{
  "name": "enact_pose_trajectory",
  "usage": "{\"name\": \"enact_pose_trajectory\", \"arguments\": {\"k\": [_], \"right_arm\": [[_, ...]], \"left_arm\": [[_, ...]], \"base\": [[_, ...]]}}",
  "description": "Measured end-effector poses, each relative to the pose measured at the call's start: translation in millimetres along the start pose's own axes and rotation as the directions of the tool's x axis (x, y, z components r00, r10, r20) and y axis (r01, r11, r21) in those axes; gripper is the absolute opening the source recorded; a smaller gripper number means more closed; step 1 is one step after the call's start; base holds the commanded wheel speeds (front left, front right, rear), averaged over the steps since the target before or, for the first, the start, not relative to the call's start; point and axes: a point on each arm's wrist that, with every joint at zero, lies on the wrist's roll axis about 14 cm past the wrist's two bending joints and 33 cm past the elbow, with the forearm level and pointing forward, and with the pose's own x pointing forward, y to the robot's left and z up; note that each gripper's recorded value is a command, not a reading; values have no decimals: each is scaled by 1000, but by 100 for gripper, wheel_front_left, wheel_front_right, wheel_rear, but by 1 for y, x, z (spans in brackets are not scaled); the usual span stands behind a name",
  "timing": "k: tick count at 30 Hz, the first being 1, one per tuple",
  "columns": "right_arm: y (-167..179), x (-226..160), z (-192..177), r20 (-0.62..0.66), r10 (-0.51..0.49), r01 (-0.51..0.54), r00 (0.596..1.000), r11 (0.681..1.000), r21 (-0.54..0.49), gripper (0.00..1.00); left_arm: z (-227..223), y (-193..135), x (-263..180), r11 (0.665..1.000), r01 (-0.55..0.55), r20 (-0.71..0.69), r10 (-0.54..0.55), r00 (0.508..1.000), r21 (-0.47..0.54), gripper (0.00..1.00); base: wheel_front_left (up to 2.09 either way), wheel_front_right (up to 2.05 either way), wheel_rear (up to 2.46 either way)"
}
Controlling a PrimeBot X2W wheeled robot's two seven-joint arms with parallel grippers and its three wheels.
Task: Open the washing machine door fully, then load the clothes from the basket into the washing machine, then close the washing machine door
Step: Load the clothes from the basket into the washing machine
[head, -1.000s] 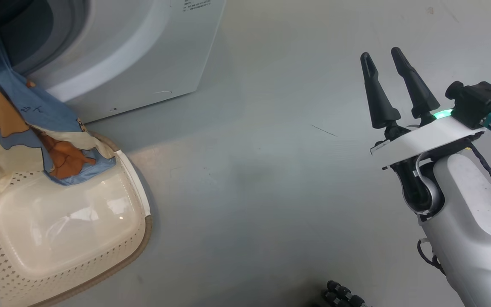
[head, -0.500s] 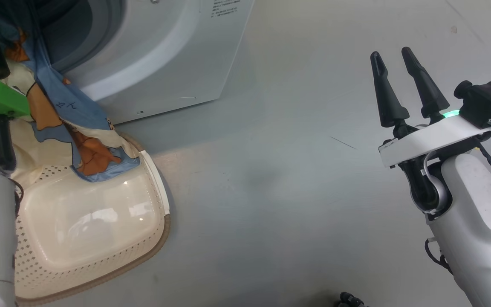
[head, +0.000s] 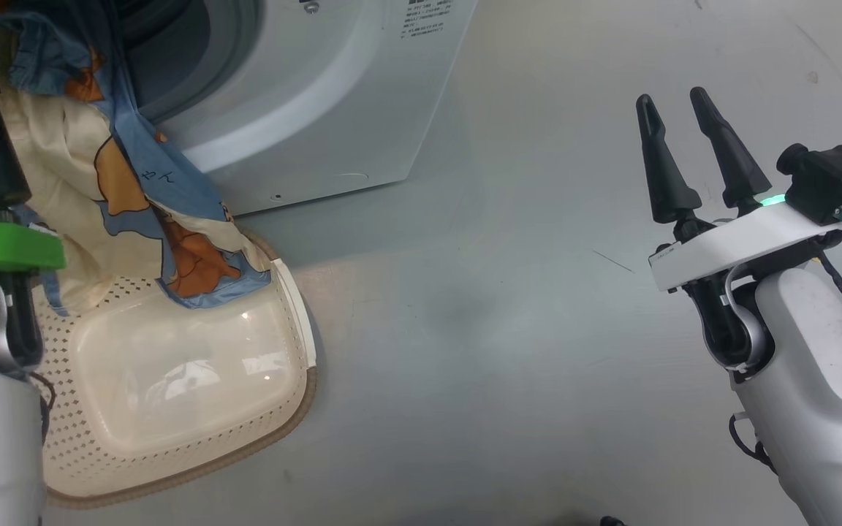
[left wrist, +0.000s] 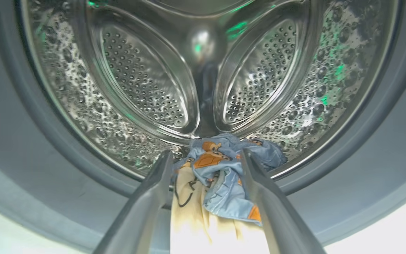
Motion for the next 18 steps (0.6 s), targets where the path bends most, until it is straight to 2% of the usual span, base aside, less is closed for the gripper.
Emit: {"name": "enact_pose_trajectory", "arguments": {"k": [6, 18], "right_arm": [[3, 0, 2, 6, 10, -10, 1000, 1000, -5, 100], [11, -1, 7, 18, 30, -29, 999, 1000, -8, 100]], "left_arm": [[2, -1, -22, 1000, -15, 9, 15, 1000, -16, 100], [-18, 3, -74, 993, -90, -62, 86, 994, -72, 100]], "base": [[0, 0, 0], [0, 0, 0]]}}
